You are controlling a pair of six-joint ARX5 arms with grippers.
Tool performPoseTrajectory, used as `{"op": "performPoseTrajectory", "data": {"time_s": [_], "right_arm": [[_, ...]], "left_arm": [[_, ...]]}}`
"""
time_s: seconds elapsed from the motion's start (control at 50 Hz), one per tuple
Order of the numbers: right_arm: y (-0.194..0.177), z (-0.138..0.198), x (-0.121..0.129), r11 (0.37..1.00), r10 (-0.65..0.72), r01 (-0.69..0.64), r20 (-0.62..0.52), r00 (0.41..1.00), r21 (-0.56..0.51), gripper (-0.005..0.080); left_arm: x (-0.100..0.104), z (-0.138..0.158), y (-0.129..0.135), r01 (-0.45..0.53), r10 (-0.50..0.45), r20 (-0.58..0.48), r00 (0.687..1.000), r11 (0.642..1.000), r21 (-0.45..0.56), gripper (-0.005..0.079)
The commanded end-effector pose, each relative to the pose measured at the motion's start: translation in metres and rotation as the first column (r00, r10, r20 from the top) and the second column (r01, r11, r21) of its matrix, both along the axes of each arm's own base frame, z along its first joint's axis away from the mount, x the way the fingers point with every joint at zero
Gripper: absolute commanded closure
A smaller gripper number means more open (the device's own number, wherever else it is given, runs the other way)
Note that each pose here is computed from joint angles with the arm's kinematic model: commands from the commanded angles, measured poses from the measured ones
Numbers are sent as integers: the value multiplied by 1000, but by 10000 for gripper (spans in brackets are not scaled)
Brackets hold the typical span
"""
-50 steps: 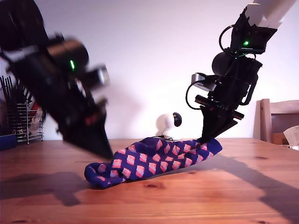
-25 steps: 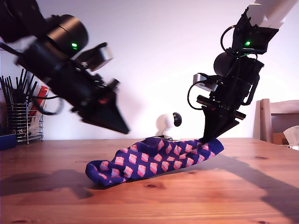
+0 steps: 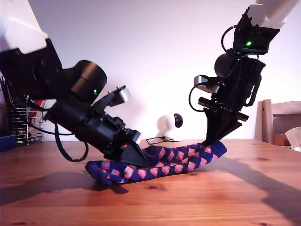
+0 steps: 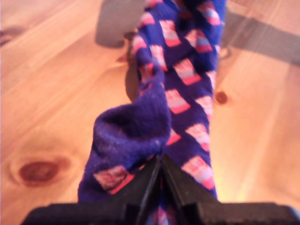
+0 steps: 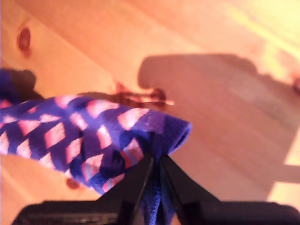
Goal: Fold the socks in front of you. After folding them, place them to the left side.
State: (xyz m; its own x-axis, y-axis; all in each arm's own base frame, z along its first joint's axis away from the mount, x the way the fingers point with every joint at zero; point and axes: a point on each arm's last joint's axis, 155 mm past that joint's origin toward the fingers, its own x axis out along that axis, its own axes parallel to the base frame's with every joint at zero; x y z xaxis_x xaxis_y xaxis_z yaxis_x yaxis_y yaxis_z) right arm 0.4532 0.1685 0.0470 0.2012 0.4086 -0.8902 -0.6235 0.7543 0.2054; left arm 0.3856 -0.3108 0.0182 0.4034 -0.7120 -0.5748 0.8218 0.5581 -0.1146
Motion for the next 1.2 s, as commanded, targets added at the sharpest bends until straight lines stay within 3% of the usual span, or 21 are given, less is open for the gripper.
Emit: {"op": "performPoseTrajectory", "data": {"time_s": [0.0, 0.18, 0.72, 0.96, 1.18], "right_arm": [[14, 3, -5, 999, 36, -36, 2, 999, 2, 765], [36, 13, -19, 996, 89, -89, 6, 996, 3, 765], [90, 96, -49, 982, 180, -186, 117, 977, 43, 765], [112, 94, -73, 970, 237, -241, 82, 968, 37, 765], [141, 98, -86, 956, 284, -291, 110, 952, 48, 765]], "left_arm": [[-4, -14, -1, 3, -3, -19, 1000, 1000, 9, 763], [-2, -11, -7, -2, 2, 5, 1000, 1000, 0, 763], [-7, -18, -6, -13, 13, -32, 999, 1000, 17, 763], [-2, -15, -5, -86, 84, -81, 993, 996, -20, 763], [-7, -14, -9, -86, 81, -113, 990, 995, -41, 763]]}}
